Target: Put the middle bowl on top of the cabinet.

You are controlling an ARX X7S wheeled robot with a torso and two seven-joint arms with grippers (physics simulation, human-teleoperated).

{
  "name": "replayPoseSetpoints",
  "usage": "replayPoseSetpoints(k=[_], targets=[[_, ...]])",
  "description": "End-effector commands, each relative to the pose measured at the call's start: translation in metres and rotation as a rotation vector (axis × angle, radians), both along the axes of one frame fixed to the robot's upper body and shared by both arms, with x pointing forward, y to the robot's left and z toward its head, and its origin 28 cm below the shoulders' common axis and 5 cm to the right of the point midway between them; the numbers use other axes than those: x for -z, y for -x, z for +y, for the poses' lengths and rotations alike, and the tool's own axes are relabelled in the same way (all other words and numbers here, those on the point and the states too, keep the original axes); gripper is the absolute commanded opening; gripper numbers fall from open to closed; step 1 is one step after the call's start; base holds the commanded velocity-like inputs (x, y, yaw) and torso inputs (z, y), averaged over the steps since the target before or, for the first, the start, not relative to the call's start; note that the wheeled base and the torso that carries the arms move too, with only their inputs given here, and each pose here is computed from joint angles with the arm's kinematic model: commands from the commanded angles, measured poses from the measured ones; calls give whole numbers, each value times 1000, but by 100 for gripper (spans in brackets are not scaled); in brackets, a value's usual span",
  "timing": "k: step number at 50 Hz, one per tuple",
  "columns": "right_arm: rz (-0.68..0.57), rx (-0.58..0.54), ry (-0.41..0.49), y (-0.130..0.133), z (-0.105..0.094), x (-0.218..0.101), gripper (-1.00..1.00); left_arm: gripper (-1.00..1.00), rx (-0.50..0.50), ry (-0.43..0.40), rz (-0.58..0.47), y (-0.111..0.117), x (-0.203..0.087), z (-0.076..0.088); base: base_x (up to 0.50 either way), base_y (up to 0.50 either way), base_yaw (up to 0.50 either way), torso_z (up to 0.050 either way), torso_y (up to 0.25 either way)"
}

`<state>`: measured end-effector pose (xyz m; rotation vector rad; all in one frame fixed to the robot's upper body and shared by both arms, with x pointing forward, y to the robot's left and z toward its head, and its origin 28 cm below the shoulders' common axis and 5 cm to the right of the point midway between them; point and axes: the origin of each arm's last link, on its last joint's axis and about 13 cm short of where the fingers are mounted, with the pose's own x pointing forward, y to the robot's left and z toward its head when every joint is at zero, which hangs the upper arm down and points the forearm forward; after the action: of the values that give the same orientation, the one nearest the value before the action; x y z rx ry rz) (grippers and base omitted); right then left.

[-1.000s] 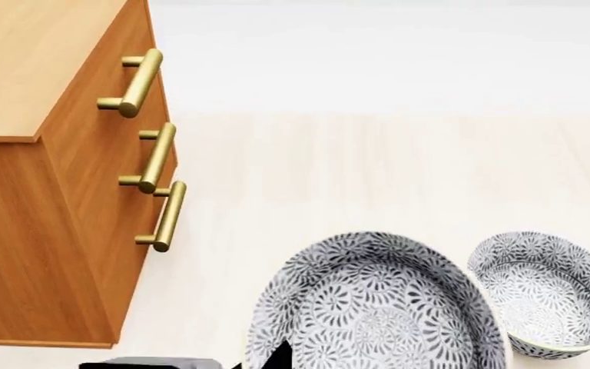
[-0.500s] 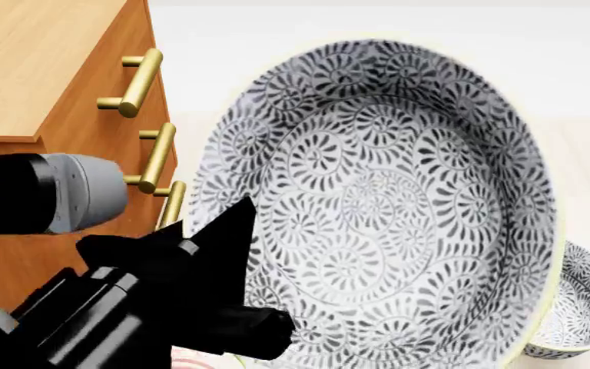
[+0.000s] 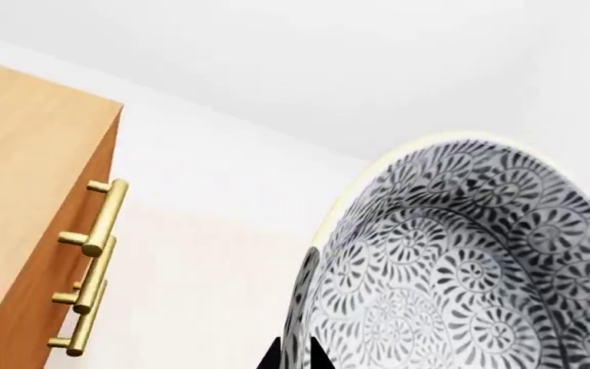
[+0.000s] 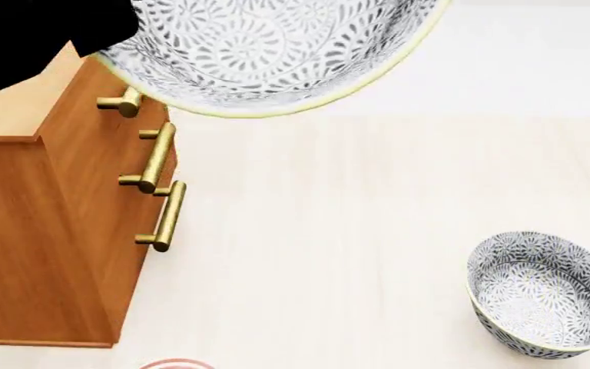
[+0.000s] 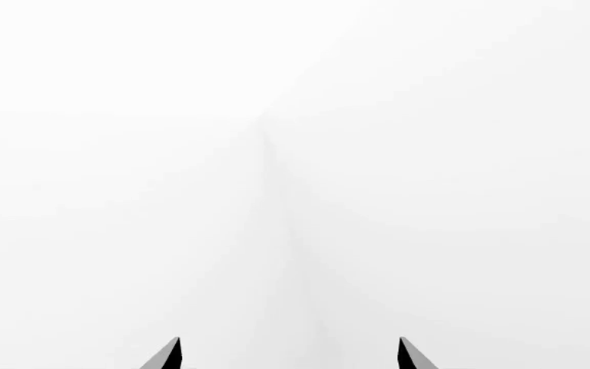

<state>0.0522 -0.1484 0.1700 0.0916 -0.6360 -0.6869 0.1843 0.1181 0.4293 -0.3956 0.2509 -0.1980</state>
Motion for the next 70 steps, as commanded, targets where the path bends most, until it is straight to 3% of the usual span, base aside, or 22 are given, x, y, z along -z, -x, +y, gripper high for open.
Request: replayPoseSetpoints(k=[1,4,6,9,17,29,36,46,53,61,63,70], targets=[[-13,19,43,5,-3,-1,100,-100,-338,50,42,-41,-64,9,0,0,0,0,0],[-13,17,45,5,-4,-2,100,-100,-411,32,52,-55,-66,11,0,0,0,0,0],[-15,19,42,6,-5,-2,100,-100,-517,-11,-19,-67,-66,14,0,0,0,0,0],[-15,20,42,6,-5,-2,100,-100,-590,-47,15,-88,-67,18,0,0,0,0,0],[-21,23,41,10,-6,-2,100,-100,-695,-93,5,-103,-72,26,0,0,0,0,0],[-29,36,34,11,-7,-2,100,-100,-893,-108,103,-153,-66,52,0,0,0,0,0],[-32,45,31,13,-9,-3,100,-100,-946,-70,202,-182,-50,70,0,0,0,0,0],[-38,49,31,16,-9,-3,100,-100,-967,22,240,-184,-53,83,0,0,0,0,2],[-36,47,32,14,-9,-3,100,-100,-958,97,288,-194,-39,90,0,0,0,0,0],[-27,40,35,10,-9,-2,100,-100,-1031,103,307,-202,-27,99,0,0,0,0,0],[-26,39,35,10,-9,-2,100,-100,-1043,44,279,-203,-23,101,0,0,0,0,0],[-26,41,33,11,-9,-2,100,-100,-1078,87,306,-208,-16,112,0,0,0,0,0]])
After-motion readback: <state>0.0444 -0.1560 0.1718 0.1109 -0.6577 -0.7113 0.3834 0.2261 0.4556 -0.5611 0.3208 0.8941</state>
